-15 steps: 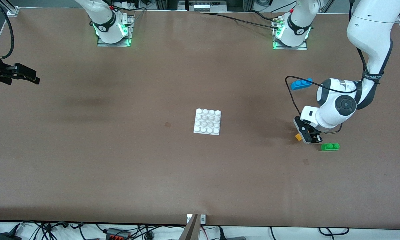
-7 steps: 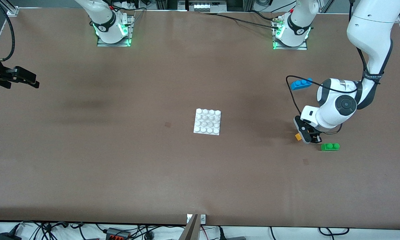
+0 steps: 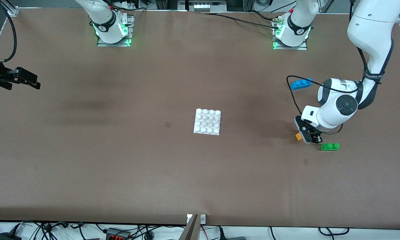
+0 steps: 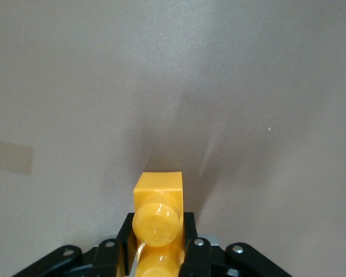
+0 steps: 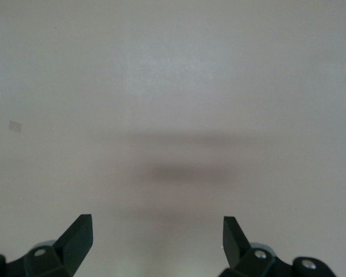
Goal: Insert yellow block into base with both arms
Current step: 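Lift the yellow brick off the table with the left gripper, then carry the yellow brick over the white base plate with the left gripper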
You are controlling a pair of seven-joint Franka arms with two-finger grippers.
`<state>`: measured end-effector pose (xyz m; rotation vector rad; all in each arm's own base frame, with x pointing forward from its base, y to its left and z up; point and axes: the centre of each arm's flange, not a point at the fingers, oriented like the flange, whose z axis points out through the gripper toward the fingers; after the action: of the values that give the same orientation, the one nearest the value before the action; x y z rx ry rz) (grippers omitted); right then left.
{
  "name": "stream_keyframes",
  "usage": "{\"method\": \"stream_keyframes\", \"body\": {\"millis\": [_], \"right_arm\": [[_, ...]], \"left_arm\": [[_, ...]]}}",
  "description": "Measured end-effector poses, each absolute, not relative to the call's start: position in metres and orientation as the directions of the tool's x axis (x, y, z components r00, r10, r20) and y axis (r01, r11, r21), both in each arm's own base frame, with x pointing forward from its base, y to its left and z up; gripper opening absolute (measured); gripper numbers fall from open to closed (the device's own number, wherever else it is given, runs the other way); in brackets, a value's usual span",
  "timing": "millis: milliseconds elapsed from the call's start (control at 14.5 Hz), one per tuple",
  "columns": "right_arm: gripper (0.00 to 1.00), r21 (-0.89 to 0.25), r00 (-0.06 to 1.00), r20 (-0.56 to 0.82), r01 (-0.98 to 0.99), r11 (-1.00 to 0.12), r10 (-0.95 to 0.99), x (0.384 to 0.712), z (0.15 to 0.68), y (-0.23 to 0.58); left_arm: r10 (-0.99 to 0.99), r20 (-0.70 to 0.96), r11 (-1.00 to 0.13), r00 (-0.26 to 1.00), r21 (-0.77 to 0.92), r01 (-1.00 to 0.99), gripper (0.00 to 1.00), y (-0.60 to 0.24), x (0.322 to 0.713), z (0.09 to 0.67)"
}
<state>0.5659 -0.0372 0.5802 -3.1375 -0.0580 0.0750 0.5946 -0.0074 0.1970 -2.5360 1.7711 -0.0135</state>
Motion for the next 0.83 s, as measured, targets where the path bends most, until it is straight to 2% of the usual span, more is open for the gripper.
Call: {"method": "stream_keyframes", "body": {"millis": [412,619,825], "right_arm": [[1.0,-0.004,0.998,-0.048,0.037,-0.999,0.038,0.566,0.58,-0.037],[1.0,-0.004,0.998,-0.048,0.037,-0.999,0.038,0.566,0.58,-0.037],[1.0,-0.004,0.998,-0.048,0.037,-0.999,0.038,0.566,0.58,-0.037]], "left_arm": [[-0.945,-0.011,-0.325,0.326,-0.065,-0.944,0.35,-0.016,0.599,0.219],[-0.958,-0.012,-0.287,0.287,-0.027,-0.958,0.35,-0.065,0.601,0.245],[-0.941,-0.051,-0.337,0.335,0.062,-0.939,0.35,-0.132,0.6,0.277]]}}
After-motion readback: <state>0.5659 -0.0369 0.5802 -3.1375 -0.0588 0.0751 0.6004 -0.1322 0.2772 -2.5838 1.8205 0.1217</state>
